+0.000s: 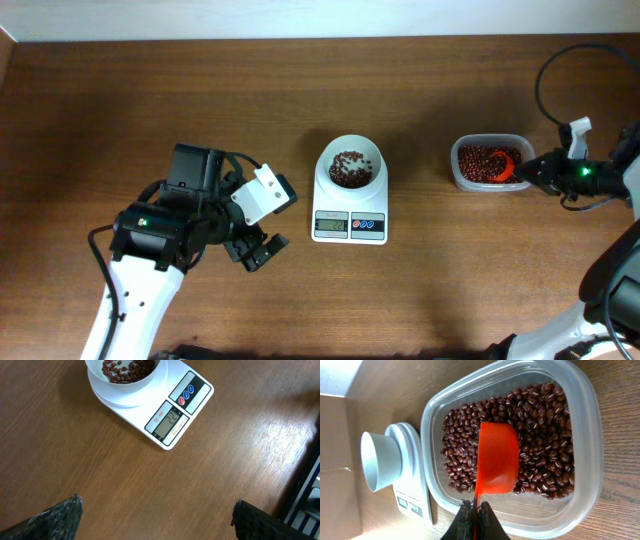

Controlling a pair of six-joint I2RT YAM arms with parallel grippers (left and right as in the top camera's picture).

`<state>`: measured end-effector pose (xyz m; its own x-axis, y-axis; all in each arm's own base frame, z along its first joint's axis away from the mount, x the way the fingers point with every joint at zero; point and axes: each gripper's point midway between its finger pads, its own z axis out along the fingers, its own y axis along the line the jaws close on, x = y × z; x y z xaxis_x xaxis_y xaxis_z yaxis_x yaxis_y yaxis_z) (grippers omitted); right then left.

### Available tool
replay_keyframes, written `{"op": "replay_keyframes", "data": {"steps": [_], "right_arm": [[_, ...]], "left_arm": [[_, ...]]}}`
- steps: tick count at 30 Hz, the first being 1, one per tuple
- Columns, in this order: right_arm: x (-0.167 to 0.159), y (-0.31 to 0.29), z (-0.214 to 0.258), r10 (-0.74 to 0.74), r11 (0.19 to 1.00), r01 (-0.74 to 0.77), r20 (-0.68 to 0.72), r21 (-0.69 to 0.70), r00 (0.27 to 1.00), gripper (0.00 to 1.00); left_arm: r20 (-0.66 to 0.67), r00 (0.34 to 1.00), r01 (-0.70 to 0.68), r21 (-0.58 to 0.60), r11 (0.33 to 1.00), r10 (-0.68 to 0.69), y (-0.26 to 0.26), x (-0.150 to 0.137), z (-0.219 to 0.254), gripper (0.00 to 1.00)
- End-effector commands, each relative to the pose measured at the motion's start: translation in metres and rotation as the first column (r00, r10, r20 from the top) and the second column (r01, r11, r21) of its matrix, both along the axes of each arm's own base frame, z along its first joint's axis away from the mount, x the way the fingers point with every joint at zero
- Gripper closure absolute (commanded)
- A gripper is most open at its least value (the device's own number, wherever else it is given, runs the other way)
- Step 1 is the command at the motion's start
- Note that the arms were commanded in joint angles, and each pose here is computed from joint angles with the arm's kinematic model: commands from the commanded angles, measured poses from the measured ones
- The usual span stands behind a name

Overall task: Scoop and weigh 50g on scale
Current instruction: 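Scoop more red beans from the tub with the right gripper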

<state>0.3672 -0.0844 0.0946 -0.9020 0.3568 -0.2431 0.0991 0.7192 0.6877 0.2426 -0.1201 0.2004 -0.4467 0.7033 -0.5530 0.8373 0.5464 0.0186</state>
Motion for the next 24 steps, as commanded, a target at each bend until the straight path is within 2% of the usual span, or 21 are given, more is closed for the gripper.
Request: {"op": "replay_keyframes", "data": {"steps": [1, 11, 24], "right_arm": [[-0.001, 0.004, 0.008, -0.013, 0.995, 0.01, 0.032, 0.097, 0.999, 0.96], [-0.005, -0.016, 0.026, -0.101, 0.974, 0.081, 0.089, 0.212, 0.991, 0.96], [-0.003, -0.002, 0.05, -0.115, 0.934, 0.057, 0.144, 0.352, 0.983, 0.96]], "left_arm": [[0.028, 1.0, 0.006, -0.001, 1.0, -0.006, 0.001, 0.001, 0.006, 0.01], [0.028, 1.0, 0.006, -0.001, 1.0, -0.006, 0.001, 0.001, 0.006, 0.01], [0.029, 1.0, 0.006, -0.001, 1.0, -0.006, 0.001, 0.001, 0.006, 0.01]]}}
